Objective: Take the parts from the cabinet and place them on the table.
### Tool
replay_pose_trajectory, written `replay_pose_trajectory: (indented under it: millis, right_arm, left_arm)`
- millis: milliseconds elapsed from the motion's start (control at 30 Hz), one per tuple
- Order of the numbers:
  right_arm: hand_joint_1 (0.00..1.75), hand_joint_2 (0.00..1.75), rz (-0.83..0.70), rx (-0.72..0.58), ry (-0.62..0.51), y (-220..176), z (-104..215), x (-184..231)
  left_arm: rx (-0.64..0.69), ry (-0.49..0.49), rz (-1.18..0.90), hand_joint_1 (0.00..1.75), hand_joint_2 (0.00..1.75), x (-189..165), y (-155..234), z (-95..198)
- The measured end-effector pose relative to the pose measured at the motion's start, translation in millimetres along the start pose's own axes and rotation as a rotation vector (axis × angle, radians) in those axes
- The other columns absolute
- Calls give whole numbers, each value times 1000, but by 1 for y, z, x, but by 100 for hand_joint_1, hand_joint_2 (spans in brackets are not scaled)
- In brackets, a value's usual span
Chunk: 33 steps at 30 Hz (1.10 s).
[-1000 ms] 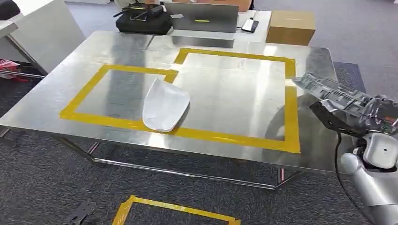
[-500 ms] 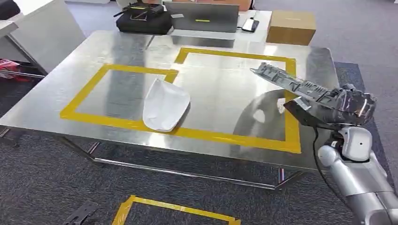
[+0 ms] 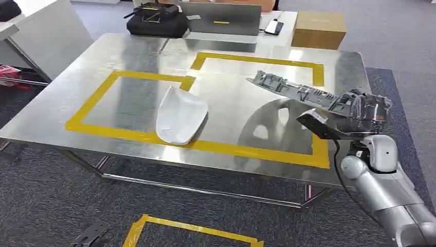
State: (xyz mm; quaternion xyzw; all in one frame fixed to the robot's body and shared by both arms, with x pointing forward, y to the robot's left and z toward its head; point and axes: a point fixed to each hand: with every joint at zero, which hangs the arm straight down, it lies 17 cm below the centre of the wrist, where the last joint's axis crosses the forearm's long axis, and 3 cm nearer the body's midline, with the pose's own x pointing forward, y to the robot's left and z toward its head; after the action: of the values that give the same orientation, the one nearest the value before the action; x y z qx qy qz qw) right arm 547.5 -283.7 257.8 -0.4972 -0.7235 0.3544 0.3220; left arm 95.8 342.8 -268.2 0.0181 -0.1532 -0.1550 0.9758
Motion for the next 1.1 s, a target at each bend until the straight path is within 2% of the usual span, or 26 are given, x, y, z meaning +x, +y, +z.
replay_pose_trajectory:
  millis: [167, 333, 367, 467, 500, 967, 1033, 1100]
  right_arm:
    - [175, 175, -146, 40, -48, 10, 1, 19]
    - [175, 175, -170, 58, -75, 16, 2, 31]
    - [0, 0, -172, 60, -79, 17, 3, 33]
    - [0, 0, -198, 58, -85, 17, 3, 39]
    - [0, 0, -215, 55, -85, 17, 3, 40]
    - [0, 0, -238, 96, -63, 28, 3, 49]
    - [0, 0, -246, 143, -9, 37, 3, 42]
    - [0, 0, -259, 266, 104, 59, 5, 29]
  left_arm:
    - [-3, -2, -14, 0, 175, 1, 1, 0]
    - [-7, -3, -28, 0, 175, 0, 1, 0]
    - [-9, -2, -30, 0, 175, 0, 1, 0]
    - [-11, -2, -37, 0, 175, -1, 1, 1]
    - [-11, -1, -40, 0, 0, -1, 1, 1]
    - [0, 5, -55, 0, 0, -4, 3, 1]
    - [0, 10, -49, 0, 0, -5, 3, 1]
    - [2, 14, -43, 0, 0, -6, 2, 1]
